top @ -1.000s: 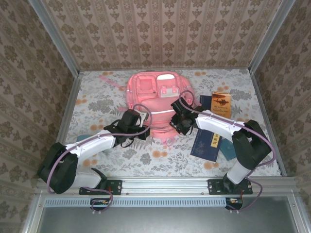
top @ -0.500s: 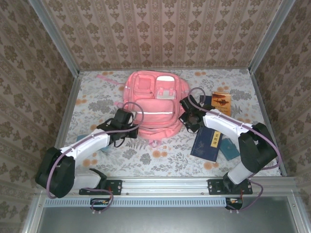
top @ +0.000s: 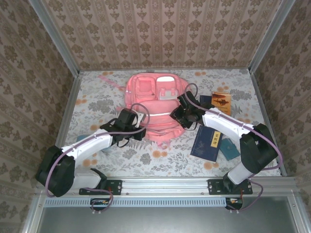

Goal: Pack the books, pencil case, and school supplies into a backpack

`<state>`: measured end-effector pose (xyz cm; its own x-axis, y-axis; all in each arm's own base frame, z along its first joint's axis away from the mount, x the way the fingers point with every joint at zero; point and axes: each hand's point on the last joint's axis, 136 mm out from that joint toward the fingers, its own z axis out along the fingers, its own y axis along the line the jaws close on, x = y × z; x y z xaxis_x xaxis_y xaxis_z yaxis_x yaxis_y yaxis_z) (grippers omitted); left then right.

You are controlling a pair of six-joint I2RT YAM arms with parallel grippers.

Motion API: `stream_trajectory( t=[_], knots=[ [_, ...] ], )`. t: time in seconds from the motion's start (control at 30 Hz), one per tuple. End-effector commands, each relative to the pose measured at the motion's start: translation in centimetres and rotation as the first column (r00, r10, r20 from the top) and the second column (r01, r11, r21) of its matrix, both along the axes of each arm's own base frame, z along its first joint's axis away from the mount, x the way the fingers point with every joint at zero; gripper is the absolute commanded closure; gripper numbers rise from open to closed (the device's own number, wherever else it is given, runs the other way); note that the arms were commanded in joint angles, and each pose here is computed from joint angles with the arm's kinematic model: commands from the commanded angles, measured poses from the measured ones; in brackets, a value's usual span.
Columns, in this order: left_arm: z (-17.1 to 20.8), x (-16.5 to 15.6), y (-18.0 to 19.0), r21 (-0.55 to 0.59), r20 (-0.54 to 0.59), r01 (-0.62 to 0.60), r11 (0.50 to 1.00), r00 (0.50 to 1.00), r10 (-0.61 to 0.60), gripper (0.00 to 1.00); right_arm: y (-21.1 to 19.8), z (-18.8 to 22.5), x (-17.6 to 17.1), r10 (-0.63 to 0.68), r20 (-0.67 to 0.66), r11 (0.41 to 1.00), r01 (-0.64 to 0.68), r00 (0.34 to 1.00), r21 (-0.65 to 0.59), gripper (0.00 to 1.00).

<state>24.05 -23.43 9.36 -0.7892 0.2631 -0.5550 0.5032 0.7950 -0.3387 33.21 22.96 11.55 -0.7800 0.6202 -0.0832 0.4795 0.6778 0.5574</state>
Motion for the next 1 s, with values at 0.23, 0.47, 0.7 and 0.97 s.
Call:
stream_trajectory(
  t=[0.23, 0.47, 0.7, 0.97],
  knots=[
    [2.4, -0.2, -5.9, -0.122, 0.053, 0.111, 0.986, 0.993, -0.106, 1.0, 4.6, -2.5, -0.4, -0.061, -0.166, 0.977, 0.093, 0.984, 0.191, 0.52],
    [2.1, -0.1, -6.5, -0.103, 0.05, 0.121, 0.987, 0.992, -0.116, 1.0, 4.3, -5.2, 0.1, -0.125, -0.218, 0.978, 0.156, 0.968, 0.135, 0.52],
    [0.1, -0.7, -3.0, 0.078, 0.021, 0.088, 0.993, 0.996, -0.09, 1.0, 2.2, -3.6, 1.9, -0.133, -0.116, 0.99, 0.138, 0.984, 0.035, 0.88],
    [-0.6, -0.8, 1.3, 0.225, 0.02, 0.056, 0.973, 0.998, -0.062, 1.0, 0.3, 1.6, 2.1, -0.038, 0.038, 0.999, 0.037, 0.999, 0.029, 1.0]
  ],
)
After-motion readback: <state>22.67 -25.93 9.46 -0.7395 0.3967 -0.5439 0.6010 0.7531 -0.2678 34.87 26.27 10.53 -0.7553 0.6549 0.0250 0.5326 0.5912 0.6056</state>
